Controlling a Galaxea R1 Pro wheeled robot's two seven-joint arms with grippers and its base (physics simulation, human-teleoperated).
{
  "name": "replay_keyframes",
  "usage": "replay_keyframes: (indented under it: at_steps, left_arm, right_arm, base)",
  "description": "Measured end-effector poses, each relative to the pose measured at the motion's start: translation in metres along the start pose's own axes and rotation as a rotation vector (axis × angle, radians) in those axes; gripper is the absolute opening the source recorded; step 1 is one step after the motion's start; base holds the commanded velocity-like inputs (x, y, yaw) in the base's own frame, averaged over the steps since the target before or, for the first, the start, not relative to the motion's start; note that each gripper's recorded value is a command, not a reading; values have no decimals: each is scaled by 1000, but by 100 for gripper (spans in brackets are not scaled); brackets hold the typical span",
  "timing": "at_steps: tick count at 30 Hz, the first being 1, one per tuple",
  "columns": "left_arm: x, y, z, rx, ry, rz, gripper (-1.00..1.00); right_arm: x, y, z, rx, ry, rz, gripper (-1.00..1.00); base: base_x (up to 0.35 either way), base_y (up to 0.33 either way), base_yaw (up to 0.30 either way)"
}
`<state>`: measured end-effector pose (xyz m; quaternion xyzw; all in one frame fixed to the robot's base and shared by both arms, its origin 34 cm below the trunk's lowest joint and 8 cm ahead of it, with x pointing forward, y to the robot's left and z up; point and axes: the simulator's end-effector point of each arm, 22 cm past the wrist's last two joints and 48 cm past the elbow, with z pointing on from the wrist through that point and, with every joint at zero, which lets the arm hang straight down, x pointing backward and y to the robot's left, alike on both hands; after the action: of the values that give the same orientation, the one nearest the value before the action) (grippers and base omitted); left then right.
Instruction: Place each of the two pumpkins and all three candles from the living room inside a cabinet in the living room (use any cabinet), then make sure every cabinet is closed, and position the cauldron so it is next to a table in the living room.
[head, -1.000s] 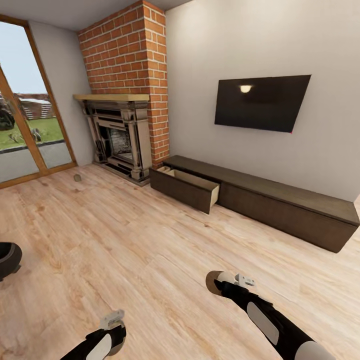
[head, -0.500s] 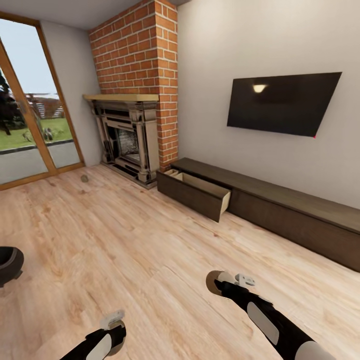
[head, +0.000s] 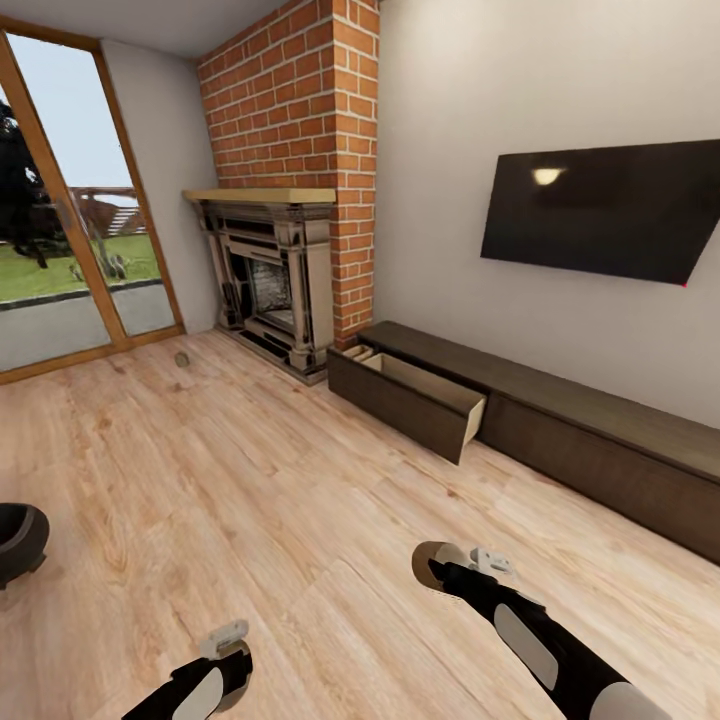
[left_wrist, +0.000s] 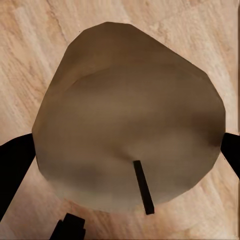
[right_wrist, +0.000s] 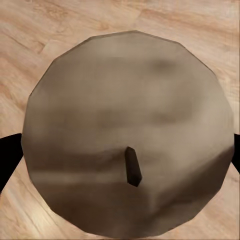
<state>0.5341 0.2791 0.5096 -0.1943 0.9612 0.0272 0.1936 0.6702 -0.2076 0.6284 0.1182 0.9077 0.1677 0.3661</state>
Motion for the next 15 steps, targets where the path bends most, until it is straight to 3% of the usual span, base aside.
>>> replay_keyframes:
  at_steps: [8,15]
  left_arm:
    - [0,0,0,-1,0,0,-100]
    - [0,0,0,0,0,0,-100]
  right_arm:
    - [0,0,0,1,0,-1,-100]
    - [0,0,0,0,0,0,-100]
  base:
    - [343,0,129]
    - [343,0,22]
